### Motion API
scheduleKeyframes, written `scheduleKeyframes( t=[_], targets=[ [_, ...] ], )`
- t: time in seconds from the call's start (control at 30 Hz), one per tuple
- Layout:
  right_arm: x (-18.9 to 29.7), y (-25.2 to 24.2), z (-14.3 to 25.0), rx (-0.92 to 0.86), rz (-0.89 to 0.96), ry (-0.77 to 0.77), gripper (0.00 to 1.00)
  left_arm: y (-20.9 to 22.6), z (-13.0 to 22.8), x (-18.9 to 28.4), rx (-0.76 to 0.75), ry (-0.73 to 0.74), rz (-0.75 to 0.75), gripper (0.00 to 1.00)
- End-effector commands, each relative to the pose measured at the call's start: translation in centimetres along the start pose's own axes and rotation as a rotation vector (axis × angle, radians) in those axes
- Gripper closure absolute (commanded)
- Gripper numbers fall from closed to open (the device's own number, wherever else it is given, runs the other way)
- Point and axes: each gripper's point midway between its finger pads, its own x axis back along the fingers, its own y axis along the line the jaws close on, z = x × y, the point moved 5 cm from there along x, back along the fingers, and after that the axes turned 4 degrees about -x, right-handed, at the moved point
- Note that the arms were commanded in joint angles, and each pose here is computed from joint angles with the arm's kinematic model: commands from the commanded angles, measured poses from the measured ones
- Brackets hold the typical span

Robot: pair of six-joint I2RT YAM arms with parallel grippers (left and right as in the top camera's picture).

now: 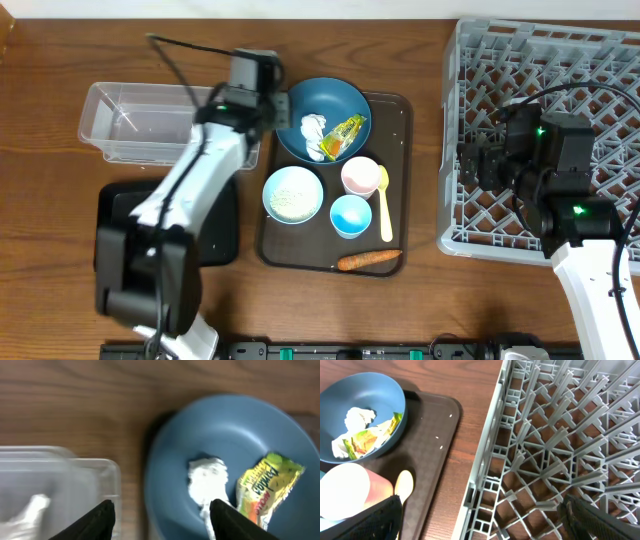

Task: Sort waste into correct bins and load items into the dishwasher rack
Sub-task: 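Carry tissue left and drop it into clear plastic bin, then return left gripper to plate and grasp remaining tissue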

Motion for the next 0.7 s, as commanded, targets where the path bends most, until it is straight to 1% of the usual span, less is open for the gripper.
scheduleKeyframes(
  t=[0.0,0.23,0.5,0.57,0.67],
  targets=[
    [0.5,0.4,-0.7,0.019,-0.013,-0.02,0.01,-2.3,0.8,-2.5,-0.039,0.019,0.025,0.33],
    [0.5,0.4,-0.7,0.019,-0.013,-0.018,0.01,-4.6,2.0,-6.6,-0.075,0.011,0.056,0.33],
    [0.5,0.4,-0.5,0.017,-0.012,-0.005,0.01,-4.8,3.6,-9.0,-0.082,0.048,0.053,0.34],
    [0.5,0.4,-0.5,0.017,-0.012,-0.005,0.01,-4.9,4.0,-9.4,-0.085,0.059,0.052,0.35],
    [0.5,0.4,-0.5,0.016,-0.012,-0.005,0.01,-5.0,4.1,-9.4,-0.088,0.064,0.054,0.45]
  ],
)
